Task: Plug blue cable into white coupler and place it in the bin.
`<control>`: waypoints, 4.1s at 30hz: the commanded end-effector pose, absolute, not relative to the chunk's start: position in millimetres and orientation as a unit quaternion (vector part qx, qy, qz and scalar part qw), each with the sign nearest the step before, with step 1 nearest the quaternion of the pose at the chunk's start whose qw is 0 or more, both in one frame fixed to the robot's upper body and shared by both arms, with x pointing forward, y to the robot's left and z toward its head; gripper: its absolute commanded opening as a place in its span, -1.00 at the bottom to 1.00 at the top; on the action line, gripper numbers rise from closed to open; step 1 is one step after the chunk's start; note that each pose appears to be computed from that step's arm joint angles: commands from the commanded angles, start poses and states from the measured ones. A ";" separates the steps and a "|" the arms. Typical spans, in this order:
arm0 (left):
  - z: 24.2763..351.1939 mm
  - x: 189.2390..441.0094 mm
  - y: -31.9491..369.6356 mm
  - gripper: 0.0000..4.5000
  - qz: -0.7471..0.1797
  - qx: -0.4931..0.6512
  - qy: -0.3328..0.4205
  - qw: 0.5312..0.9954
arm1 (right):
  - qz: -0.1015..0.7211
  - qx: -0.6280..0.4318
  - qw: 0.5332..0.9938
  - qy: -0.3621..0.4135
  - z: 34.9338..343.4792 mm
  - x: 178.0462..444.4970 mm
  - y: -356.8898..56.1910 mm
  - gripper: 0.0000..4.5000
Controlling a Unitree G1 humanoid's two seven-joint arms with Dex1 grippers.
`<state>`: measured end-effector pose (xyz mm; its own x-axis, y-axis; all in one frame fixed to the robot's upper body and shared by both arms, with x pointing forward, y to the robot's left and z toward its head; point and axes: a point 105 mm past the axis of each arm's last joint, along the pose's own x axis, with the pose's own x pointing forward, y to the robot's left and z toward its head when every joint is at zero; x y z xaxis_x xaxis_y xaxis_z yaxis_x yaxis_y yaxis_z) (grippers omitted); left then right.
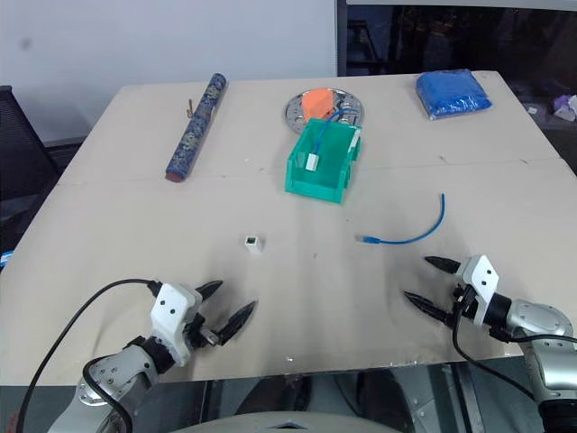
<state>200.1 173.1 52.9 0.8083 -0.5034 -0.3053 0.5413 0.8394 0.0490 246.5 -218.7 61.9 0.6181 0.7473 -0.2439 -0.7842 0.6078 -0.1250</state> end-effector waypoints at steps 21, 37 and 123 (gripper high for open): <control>41.0 192.4 163.1 1.00 -0.322 0.064 0.161 0.931 | 0.429 -0.125 0.891 0.076 62.7 250.9 -221.3 0.99; 129.9 210.9 132.2 1.00 -0.517 0.154 0.069 0.839 | 0.494 -0.186 0.848 0.042 86.0 311.7 -147.3 0.99; 107.6 310.0 80.7 -0.99 -0.667 0.313 0.089 0.670 | 0.497 -0.074 0.864 0.027 107.2 239.6 -153.4 1.00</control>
